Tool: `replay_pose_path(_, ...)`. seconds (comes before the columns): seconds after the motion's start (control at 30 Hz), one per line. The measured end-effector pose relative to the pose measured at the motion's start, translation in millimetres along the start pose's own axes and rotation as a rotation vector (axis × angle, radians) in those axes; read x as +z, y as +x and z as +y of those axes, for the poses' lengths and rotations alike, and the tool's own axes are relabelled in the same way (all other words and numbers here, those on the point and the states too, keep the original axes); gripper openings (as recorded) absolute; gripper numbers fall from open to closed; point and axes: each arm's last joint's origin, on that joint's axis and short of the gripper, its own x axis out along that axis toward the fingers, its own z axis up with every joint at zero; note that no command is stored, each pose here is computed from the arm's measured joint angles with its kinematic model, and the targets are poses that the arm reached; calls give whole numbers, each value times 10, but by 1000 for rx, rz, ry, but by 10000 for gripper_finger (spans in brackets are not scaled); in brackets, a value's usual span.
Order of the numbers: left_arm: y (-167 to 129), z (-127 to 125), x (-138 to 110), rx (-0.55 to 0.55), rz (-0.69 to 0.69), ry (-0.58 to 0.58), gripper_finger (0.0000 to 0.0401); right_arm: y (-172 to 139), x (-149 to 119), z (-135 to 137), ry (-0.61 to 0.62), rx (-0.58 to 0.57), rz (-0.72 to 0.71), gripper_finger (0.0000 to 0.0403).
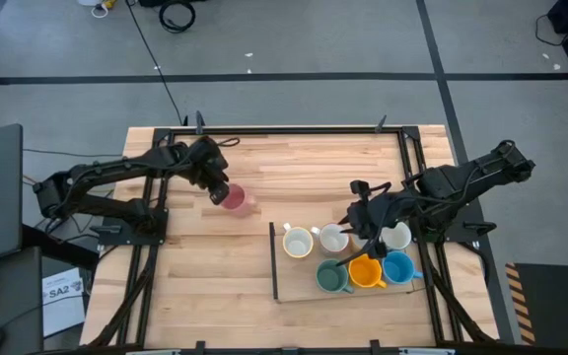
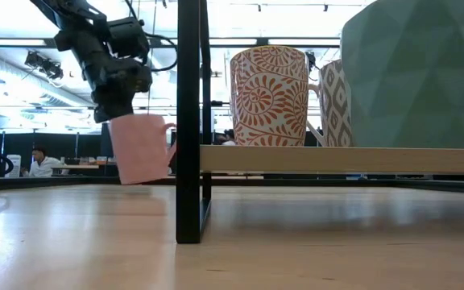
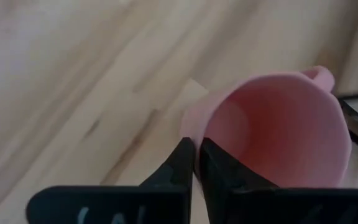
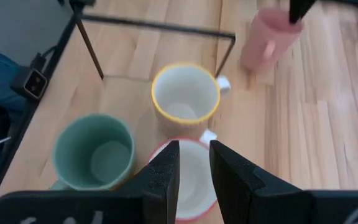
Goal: Place coffee mugs
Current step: Put the pink mug on the shelf
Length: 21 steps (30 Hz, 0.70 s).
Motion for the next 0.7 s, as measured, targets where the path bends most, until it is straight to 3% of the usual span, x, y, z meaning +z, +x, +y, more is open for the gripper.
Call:
replay_pose_path(0.33, 40, -260, -103, -85, 69, 140, 20, -12, 164, 9, -90, 7, -167, 94)
replay_pose_path(0.7, 65, -569, -269, -73, 130, 157, 20, -3, 236, -111, -62, -29, -227, 94)
